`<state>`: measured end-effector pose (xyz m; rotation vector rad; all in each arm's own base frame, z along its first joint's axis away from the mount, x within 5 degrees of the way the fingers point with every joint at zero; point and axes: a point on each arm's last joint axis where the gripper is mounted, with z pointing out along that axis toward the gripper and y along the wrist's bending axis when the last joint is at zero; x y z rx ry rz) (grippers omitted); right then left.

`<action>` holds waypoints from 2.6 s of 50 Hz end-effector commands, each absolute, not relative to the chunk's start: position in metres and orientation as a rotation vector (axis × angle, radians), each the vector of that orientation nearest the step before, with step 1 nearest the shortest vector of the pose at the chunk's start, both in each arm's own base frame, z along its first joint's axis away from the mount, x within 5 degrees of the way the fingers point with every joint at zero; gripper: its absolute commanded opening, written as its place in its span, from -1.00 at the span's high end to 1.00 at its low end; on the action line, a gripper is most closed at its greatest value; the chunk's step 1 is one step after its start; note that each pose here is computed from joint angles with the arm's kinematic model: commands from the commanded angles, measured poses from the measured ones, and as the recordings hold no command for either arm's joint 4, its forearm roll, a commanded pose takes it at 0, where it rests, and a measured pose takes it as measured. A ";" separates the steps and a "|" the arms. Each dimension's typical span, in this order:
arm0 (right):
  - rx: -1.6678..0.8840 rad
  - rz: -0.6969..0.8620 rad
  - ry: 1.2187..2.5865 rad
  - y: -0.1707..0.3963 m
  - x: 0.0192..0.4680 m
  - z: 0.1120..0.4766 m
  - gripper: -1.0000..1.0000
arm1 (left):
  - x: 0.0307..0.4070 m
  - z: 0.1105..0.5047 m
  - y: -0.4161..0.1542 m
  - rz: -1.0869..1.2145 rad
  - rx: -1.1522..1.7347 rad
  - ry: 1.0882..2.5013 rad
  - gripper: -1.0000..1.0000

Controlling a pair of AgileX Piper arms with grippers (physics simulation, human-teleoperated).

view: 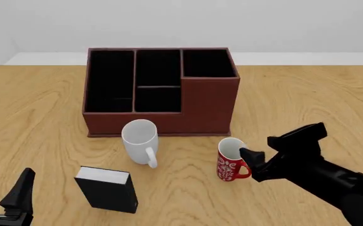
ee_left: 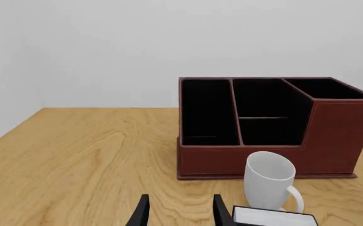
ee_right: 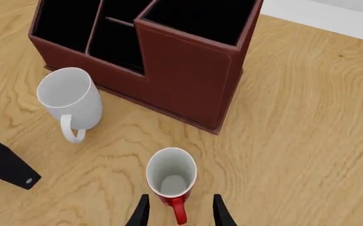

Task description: Pick up the red mug and place it to the right of the caddy.

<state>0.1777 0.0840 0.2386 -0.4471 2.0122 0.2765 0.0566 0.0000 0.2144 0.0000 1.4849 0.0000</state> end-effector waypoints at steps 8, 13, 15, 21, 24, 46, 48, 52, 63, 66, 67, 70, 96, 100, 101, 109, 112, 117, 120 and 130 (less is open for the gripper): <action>-0.474 0.270 2.063 0.089 0.184 0.213 -1.00 | 0.057 0.214 0.000 0.000 0.000 1.485 -1.00; -0.480 0.265 2.072 0.089 0.185 0.209 -1.00 | 0.057 0.214 0.000 0.000 0.000 1.485 -1.00; -0.481 0.265 2.071 0.089 0.184 0.210 -1.00 | 0.057 0.214 0.000 0.000 0.000 1.485 -1.00; -0.485 0.264 2.081 0.090 0.185 0.206 -1.00 | 0.057 0.214 0.000 0.000 0.000 1.485 -1.00; -0.481 0.263 2.085 0.090 0.186 0.204 -1.00 | 0.057 0.214 0.000 0.000 0.000 1.485 -1.00; -0.484 0.263 2.113 0.092 0.189 0.191 -1.00 | 0.057 0.214 0.000 0.000 0.000 1.485 -1.00; -0.481 0.261 2.115 0.092 0.190 0.190 -1.00 | 0.057 0.214 0.000 0.000 0.000 1.485 -1.00; -0.486 0.261 2.121 0.092 0.189 0.187 -1.00 | 0.057 0.214 0.000 0.000 0.000 1.485 -1.00; -0.483 0.253 2.133 0.092 0.193 0.181 -1.00 | 0.057 0.214 0.000 0.000 0.000 1.485 -1.00; -0.483 0.253 2.138 0.092 0.194 0.178 -1.00 | 0.057 0.214 0.000 0.000 0.000 1.485 -1.00; -0.484 0.252 2.139 0.092 0.194 0.178 -1.00 | 0.057 0.214 0.000 0.000 0.000 1.485 -1.00; -0.484 0.254 2.143 0.093 0.194 0.176 -1.00 | 0.057 0.214 0.000 0.000 0.000 1.485 -1.00; -0.487 0.257 2.165 0.094 0.193 0.165 -1.00 | 0.057 0.214 0.000 0.000 0.000 1.485 -1.00; -0.489 0.259 2.166 0.094 0.193 0.165 -1.00 | 0.057 0.214 0.000 0.000 0.000 1.485 -1.00; -0.490 0.260 2.165 0.094 0.192 0.165 -1.00 | 0.057 0.214 0.000 0.000 0.000 1.485 -1.00; -0.496 0.247 2.143 0.091 0.189 0.172 1.00 | 0.057 0.214 0.000 0.000 0.000 1.485 -1.00; -0.498 0.246 2.134 0.090 0.188 0.175 1.00 | 0.057 0.214 0.000 0.000 0.000 1.485 -1.00; -0.496 0.239 2.120 0.088 0.188 0.179 1.00 | 0.057 0.214 0.000 0.000 0.000 1.485 -1.00; -0.502 0.235 2.112 0.088 0.187 0.181 1.00 | 0.057 0.214 0.000 0.000 0.000 1.485 -1.00; -0.490 0.227 2.045 0.080 0.178 0.209 1.00 | 0.057 0.214 0.000 0.000 0.000 1.485 -1.00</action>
